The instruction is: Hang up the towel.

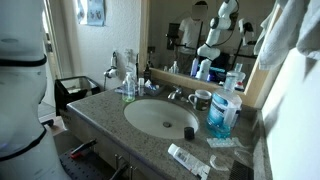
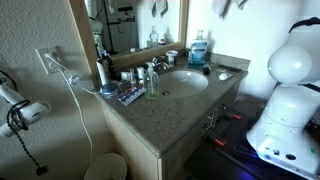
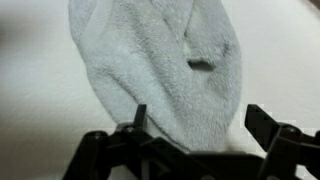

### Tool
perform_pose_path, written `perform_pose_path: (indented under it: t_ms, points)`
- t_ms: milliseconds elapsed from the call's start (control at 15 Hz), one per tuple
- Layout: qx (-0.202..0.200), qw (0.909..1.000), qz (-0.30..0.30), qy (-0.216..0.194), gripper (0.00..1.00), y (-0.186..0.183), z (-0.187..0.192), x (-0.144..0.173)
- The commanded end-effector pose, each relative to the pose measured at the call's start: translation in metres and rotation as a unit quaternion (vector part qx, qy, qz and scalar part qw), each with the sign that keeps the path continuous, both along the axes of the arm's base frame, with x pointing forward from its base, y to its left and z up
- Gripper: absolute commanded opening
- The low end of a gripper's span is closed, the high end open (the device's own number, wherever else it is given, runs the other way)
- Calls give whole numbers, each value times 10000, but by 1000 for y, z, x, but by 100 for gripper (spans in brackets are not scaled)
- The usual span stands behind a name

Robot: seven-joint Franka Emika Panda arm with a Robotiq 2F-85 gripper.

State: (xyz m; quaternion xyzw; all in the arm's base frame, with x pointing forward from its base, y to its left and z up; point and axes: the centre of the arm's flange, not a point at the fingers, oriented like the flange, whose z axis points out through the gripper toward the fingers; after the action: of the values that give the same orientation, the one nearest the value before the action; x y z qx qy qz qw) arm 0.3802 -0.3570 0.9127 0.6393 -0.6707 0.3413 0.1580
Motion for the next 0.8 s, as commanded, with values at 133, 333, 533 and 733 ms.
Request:
perform_pose_path:
  t_ms: [133, 333, 533, 733]
  points:
    - [142, 9995, 265, -65, 100, 1, 21, -2]
    - [18, 9996, 242, -107, 100, 6, 26, -3]
    - [-198, 9995, 195, -151, 100, 15, 36, -8]
    - [-511, 9985, 130, -154, 100, 30, 50, -16]
